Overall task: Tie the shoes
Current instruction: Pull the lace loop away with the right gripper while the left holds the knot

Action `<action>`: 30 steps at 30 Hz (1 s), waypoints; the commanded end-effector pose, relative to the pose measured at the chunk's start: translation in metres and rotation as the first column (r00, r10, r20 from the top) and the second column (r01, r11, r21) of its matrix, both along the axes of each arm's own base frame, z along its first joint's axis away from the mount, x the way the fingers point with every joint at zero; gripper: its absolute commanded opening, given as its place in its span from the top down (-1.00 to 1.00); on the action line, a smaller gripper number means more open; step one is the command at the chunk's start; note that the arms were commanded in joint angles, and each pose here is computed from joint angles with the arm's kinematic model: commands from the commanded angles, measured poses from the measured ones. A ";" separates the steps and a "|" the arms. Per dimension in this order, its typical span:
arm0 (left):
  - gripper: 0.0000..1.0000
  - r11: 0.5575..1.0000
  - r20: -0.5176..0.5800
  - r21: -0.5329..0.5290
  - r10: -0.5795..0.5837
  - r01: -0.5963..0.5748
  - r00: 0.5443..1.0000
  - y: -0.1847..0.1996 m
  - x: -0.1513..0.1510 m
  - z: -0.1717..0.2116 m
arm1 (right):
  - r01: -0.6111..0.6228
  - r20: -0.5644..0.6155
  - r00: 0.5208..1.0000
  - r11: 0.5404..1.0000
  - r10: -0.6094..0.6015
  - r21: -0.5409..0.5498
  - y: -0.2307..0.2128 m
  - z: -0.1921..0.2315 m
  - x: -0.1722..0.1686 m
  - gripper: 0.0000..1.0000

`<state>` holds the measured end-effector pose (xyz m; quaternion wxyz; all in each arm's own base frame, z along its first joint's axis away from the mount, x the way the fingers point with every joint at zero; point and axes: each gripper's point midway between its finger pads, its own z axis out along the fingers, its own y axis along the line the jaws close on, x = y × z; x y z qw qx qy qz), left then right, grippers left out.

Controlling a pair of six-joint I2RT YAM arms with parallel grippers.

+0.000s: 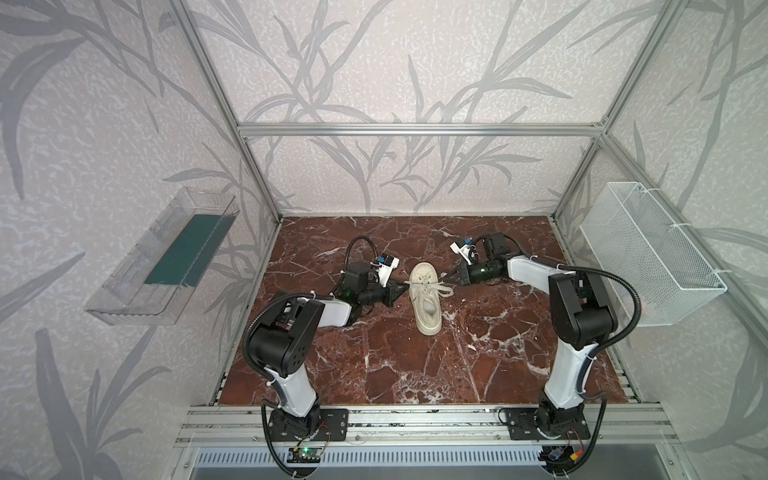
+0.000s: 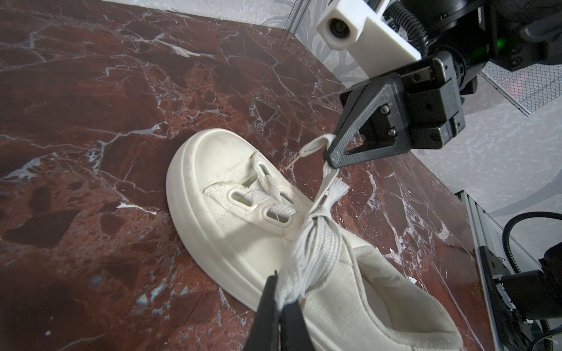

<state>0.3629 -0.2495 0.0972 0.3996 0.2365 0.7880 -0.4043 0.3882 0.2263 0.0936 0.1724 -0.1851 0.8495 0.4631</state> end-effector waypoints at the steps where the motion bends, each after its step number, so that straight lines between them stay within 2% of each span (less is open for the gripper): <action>1: 1.00 1.000 0.051 0.006 -0.001 0.000 0.999 0.002 0.007 0.016 | 0.015 0.057 0.998 1.000 -0.015 0.001 -0.010 0.017 0.001 1.00; 19: 1.00 0.999 0.049 0.054 0.006 -0.008 0.999 0.007 0.010 0.013 | 0.140 -0.003 0.990 0.989 -0.141 -0.052 -0.041 0.005 0.003 1.00; 25: 1.00 0.998 0.046 0.057 -0.009 0.006 0.999 0.006 0.010 0.015 | 0.167 -0.101 0.979 0.981 -0.178 -0.103 -0.046 -0.016 0.001 1.00; 30: 1.00 0.999 0.042 0.047 -0.024 0.022 0.999 0.003 0.011 0.017 | 0.139 -0.198 0.970 0.990 -0.140 -0.016 -0.032 -0.025 0.002 1.00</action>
